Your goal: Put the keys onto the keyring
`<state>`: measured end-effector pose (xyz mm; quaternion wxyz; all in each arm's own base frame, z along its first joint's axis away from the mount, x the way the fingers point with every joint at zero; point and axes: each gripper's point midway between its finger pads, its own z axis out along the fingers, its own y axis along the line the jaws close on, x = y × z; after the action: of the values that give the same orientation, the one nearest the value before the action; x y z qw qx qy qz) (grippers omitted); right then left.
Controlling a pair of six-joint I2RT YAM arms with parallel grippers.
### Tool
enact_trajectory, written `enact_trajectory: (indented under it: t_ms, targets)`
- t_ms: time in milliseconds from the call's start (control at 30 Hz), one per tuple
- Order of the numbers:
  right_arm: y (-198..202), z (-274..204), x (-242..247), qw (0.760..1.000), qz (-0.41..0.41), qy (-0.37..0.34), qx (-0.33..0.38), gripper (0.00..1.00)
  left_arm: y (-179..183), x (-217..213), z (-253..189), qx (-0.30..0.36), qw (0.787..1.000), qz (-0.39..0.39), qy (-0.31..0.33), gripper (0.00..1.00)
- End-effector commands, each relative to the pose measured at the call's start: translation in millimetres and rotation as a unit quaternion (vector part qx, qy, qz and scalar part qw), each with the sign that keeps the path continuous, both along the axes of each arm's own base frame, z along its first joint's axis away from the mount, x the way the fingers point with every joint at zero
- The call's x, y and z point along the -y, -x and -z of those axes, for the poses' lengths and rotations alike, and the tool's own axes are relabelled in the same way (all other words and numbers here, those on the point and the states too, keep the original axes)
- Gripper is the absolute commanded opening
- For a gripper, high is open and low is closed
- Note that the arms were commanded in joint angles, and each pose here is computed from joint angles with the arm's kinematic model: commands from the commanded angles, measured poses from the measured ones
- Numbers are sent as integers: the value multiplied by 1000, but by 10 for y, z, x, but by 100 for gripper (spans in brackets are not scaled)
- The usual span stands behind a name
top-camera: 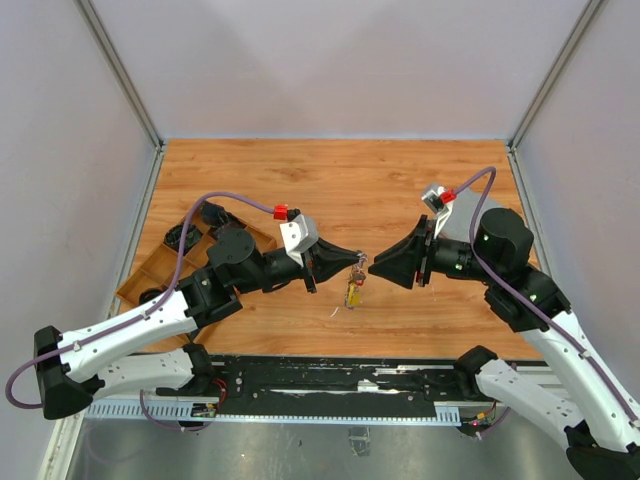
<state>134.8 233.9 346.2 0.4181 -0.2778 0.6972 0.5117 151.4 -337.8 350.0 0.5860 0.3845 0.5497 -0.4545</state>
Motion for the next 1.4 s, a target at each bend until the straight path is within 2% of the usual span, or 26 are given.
enact_trajectory:
  t_ms: [0, 300, 467, 667, 833, 1100, 1367]
  targets:
    - [-75, 11, -28, 999, 20, -16, -38, 38, -8, -72, -214, 18, 999, -10, 30, 1]
    - [-138, 7, -91, 998, 23, -32, -57, 30, -2, -61, -203, 18, 999, -7, 29, 1]
    - [-151, -1, -109, 997, 22, -41, -56, 20, 1, -68, -201, 17, 999, -7, 29, 1]
    - [-95, -20, -135, 998, -1, -50, -42, 1, -11, -66, -193, 13, 999, -10, 29, 1]
    - [-23, -44, -128, 998, -24, -53, -1, 1, 10, -60, -209, 5, 999, -5, 36, 0]
    - [147, -156, -70, 988, -71, -53, 126, 1, 56, -43, -265, -14, 998, 6, 58, 0]
    - [242, -137, -58, 978, -104, -45, 175, 1, 87, -22, -305, -38, 996, 16, 77, 0]
